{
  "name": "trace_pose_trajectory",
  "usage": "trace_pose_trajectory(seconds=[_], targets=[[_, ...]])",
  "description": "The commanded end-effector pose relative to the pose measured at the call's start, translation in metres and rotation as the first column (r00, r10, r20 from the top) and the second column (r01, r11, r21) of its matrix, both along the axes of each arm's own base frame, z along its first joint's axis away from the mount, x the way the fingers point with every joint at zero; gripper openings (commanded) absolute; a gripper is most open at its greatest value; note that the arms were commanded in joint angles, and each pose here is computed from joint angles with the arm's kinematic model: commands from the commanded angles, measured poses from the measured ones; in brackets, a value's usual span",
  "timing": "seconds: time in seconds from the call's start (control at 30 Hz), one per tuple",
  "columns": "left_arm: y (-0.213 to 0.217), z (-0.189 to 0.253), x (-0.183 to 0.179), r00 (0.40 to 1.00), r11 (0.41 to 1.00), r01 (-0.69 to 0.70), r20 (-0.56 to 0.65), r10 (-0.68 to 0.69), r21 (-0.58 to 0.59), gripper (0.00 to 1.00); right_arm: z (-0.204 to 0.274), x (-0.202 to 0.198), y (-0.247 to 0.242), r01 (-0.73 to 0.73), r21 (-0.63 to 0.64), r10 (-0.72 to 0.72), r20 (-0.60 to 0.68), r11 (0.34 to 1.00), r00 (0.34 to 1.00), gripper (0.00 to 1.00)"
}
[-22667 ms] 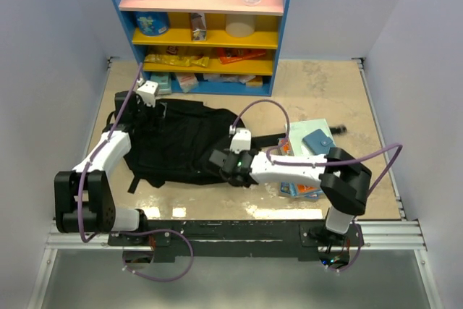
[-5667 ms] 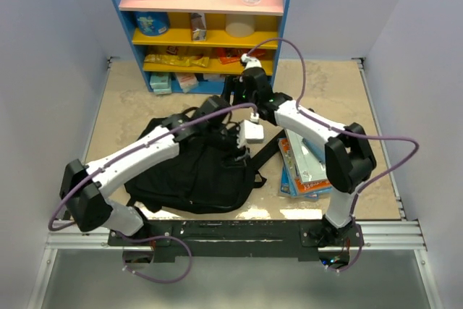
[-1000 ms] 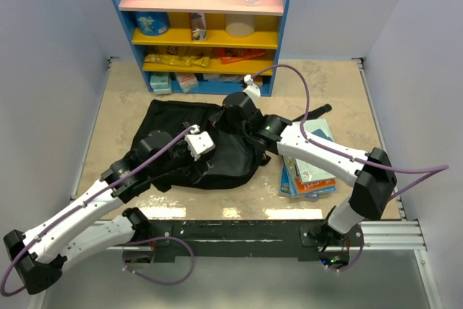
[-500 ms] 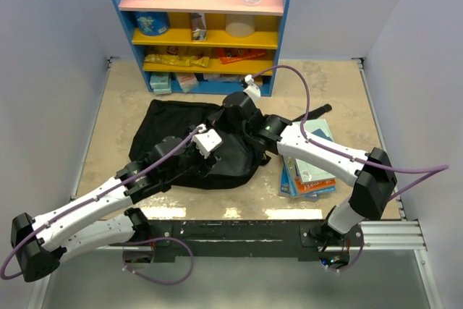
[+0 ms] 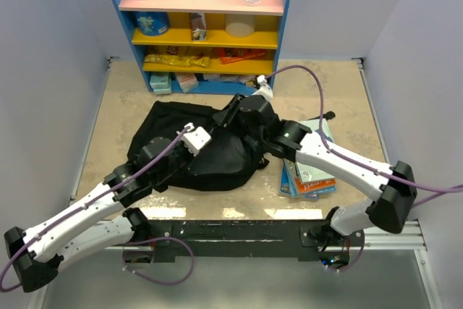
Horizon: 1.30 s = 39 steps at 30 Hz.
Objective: Pack the student bag
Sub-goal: Adjust the student bag at the center of the board.
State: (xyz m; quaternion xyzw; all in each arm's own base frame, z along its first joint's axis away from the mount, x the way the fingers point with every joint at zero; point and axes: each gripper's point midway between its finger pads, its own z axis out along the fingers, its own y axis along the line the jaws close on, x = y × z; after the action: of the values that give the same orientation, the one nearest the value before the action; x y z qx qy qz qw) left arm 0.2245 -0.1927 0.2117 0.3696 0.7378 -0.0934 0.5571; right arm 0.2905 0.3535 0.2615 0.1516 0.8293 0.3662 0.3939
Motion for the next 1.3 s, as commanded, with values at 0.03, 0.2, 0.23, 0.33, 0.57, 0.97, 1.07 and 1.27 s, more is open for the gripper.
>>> trace_pose_trajectory(seconds=[0.03,0.2,0.23,0.33,0.57,0.97,1.07,1.27], targets=[[0.024,0.055,-0.006,0.990,0.999,0.013,0.144,-0.009,-0.031,0.00,0.030,-0.007,-0.039,0.042,-0.046,-0.035,0.140,0.998,0.990,0.51],[0.036,0.094,-0.016,0.974,0.998,0.037,0.227,-0.024,-0.054,0.00,0.014,-0.008,-0.061,0.038,-0.155,-0.016,0.144,0.987,0.989,0.52],[0.036,0.099,-0.017,0.972,0.997,0.043,0.233,-0.028,-0.060,0.00,0.004,-0.009,-0.057,0.006,-0.167,0.018,0.139,0.986,0.990,0.50],[0.037,0.113,-0.021,0.958,0.995,0.066,0.283,-0.043,-0.071,0.00,-0.012,-0.010,-0.032,-0.121,-0.184,0.149,0.143,0.975,0.978,0.45],[0.030,0.091,-0.025,0.969,0.993,0.120,0.217,-0.115,-0.011,0.00,-0.067,-0.006,0.017,-0.311,-0.250,0.357,0.168,0.917,0.919,0.14],[0.020,0.046,-0.009,0.972,0.992,0.114,0.198,-0.123,0.059,0.00,-0.175,-0.050,-0.006,-0.429,-0.375,0.453,-0.025,0.822,0.891,0.00],[0.014,0.048,-0.004,0.970,0.993,0.111,0.212,-0.115,0.031,0.00,-0.197,-0.066,-0.019,-0.444,-0.412,0.446,-0.097,0.796,0.890,0.00],[0.015,0.087,0.010,0.919,0.996,0.082,0.384,-0.085,0.024,0.00,-0.225,-0.116,-0.031,-0.536,-0.396,0.511,-0.175,0.746,0.841,0.00]])
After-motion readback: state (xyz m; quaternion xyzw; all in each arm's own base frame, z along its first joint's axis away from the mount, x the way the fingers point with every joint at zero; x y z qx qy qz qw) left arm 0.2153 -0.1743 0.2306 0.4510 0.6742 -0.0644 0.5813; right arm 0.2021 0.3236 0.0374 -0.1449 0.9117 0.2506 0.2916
